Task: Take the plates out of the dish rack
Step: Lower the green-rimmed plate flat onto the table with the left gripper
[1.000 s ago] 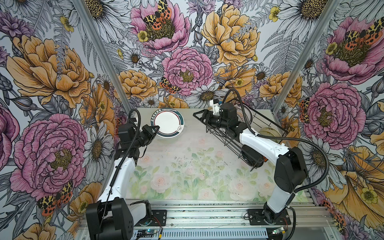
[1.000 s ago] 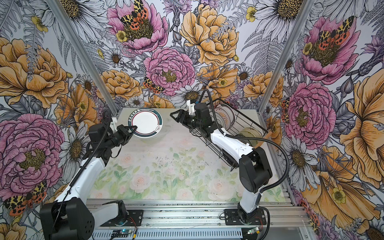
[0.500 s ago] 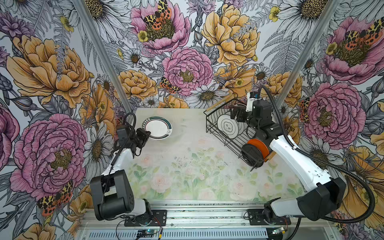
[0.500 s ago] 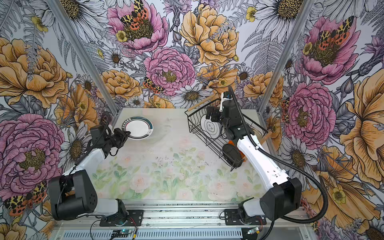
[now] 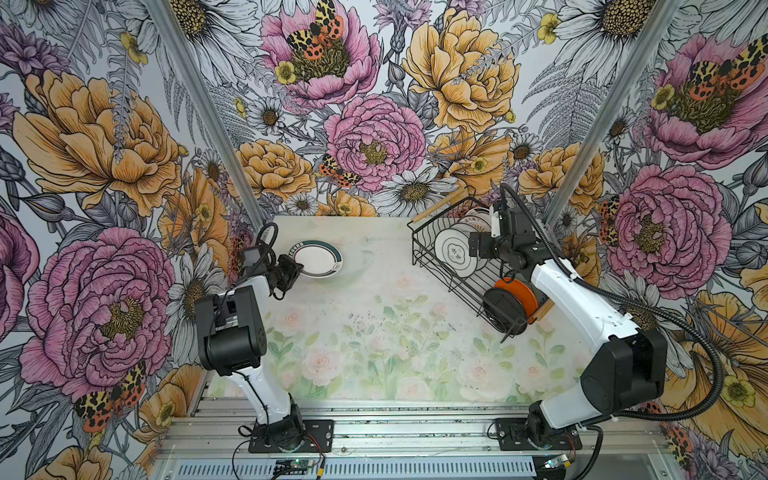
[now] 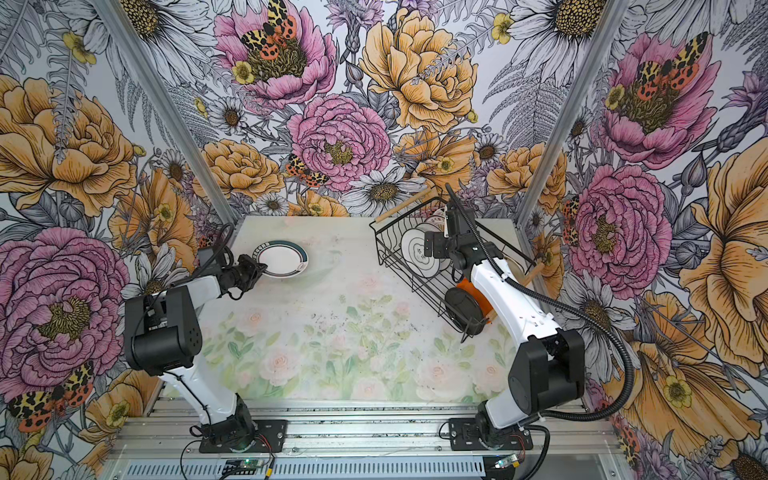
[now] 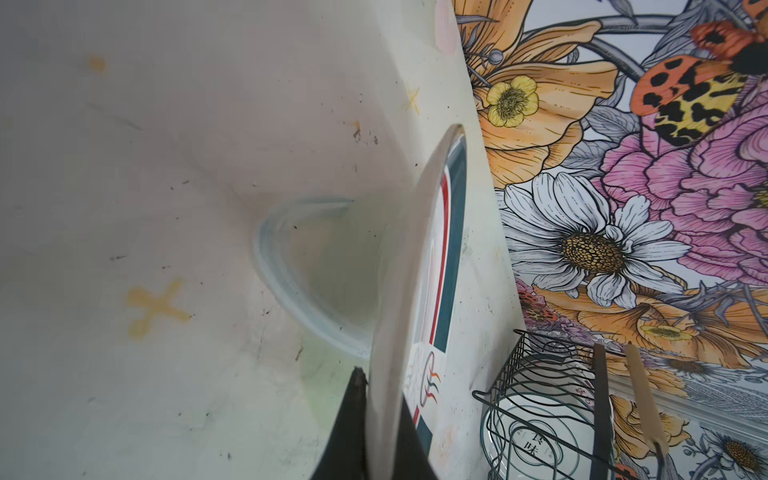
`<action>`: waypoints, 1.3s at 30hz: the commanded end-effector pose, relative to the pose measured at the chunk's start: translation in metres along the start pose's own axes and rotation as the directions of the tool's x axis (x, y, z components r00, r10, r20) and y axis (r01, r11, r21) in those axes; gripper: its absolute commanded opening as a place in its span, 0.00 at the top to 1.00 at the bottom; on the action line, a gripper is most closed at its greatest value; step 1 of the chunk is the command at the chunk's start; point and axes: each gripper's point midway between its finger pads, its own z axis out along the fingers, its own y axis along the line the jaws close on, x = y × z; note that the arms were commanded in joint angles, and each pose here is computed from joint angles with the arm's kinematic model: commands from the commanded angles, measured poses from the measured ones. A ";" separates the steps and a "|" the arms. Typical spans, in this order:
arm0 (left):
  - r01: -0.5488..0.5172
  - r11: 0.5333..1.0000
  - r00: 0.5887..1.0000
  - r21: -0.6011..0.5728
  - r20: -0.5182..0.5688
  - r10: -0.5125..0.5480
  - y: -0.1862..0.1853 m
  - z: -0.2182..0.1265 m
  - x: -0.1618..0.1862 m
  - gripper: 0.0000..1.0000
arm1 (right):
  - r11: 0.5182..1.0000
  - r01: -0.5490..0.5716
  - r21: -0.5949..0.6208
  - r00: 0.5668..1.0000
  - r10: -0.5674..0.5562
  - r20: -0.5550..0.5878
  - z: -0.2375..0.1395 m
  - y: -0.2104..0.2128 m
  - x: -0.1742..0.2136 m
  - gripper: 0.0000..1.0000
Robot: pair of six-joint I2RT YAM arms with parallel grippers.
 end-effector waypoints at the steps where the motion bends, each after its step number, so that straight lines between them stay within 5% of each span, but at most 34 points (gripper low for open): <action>1: -0.043 0.997 0.999 0.064 0.002 0.043 -0.011 0.007 -0.011 1.00 | 0.996 0.060 -0.064 0.997 -0.062 -0.034 -0.002 0.011 -0.001 0.01; 14: -0.017 0.999 1.000 0.030 -0.026 0.018 0.013 0.025 -0.008 0.95 | 0.991 0.068 -0.112 0.992 -0.079 -0.096 0.006 0.016 0.008 0.01; 20: -0.012 1.000 0.999 0.028 -0.031 0.013 0.019 0.028 -0.005 0.76 | 0.983 0.116 -0.146 0.987 -0.130 -0.096 0.005 0.022 0.010 0.01; 39: -0.018 0.997 0.999 -0.075 -0.039 0.015 0.048 0.018 -0.001 0.42 | 0.965 0.205 -0.163 0.971 -0.221 -0.088 -0.002 0.022 0.010 0.01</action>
